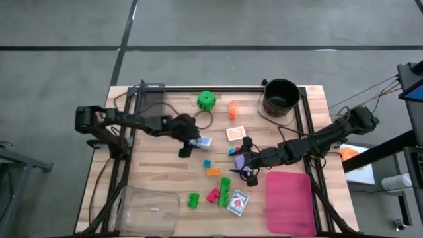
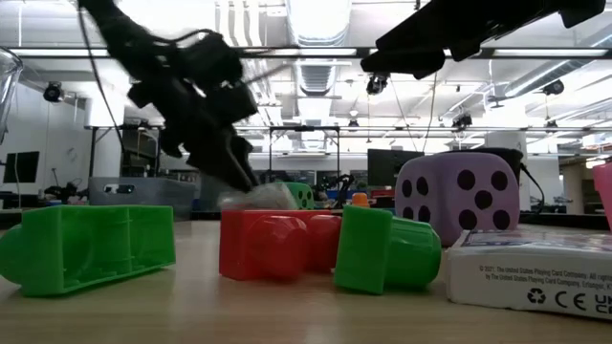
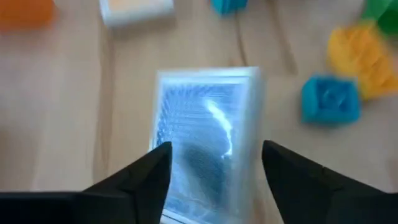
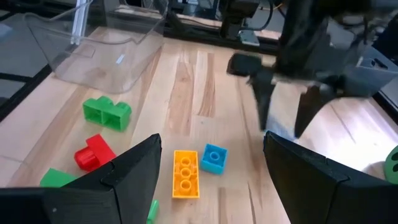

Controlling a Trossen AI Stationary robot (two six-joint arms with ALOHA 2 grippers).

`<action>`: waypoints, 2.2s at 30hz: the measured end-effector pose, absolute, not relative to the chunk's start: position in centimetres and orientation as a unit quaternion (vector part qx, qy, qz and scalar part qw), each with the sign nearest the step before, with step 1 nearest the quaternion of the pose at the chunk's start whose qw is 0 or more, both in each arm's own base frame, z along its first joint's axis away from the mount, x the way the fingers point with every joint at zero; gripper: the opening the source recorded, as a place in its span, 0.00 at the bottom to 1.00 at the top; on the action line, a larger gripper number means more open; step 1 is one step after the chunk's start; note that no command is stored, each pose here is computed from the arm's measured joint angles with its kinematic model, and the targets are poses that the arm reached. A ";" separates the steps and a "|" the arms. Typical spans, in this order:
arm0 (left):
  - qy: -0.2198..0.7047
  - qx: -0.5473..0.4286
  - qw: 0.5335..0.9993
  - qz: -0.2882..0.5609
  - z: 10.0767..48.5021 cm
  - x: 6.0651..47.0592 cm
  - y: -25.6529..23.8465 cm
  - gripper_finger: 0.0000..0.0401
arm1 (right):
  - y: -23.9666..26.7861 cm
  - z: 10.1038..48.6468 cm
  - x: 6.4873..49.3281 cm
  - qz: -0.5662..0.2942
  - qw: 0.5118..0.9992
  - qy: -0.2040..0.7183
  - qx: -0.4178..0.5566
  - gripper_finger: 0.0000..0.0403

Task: Pick & Place Toys
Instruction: Put the blue deck of cards into the black bin

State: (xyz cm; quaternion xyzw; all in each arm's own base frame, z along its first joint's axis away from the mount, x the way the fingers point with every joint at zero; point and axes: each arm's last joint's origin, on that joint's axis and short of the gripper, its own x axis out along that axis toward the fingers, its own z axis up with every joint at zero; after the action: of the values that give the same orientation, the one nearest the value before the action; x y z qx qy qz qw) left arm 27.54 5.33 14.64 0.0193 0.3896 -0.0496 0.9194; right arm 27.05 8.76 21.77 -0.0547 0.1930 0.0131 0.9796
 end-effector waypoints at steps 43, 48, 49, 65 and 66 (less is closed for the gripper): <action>0.404 0.065 0.912 0.015 15.1 30.5 6.3 0.95 | 8.9 21.5 27.3 0.014 0.979 0.193 -0.058 0.70; 0.456 0.067 0.887 -0.009 14.3 31.5 6.0 0.99 | 8.8 21.4 27.3 0.013 0.978 0.198 -0.058 0.70; 0.460 0.069 0.885 -0.014 14.3 31.7 5.8 0.99 | 8.8 21.4 27.3 0.013 0.978 0.198 -0.058 0.70; 0.510 0.108 0.852 -0.058 14.0 32.5 5.1 1.00 | 8.8 21.4 27.3 0.013 0.978 0.198 -0.056 0.70; 0.513 0.109 0.850 -0.057 13.8 32.6 5.1 1.00 | 8.8 21.4 27.3 0.013 0.978 0.199 -0.055 0.70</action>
State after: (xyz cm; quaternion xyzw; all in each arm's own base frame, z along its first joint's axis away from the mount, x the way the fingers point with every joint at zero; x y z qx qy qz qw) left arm 32.59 5.10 13.84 0.1090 0.5130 -0.0570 0.8496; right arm 27.26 8.84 21.37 -0.0554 0.1986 0.0131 0.9784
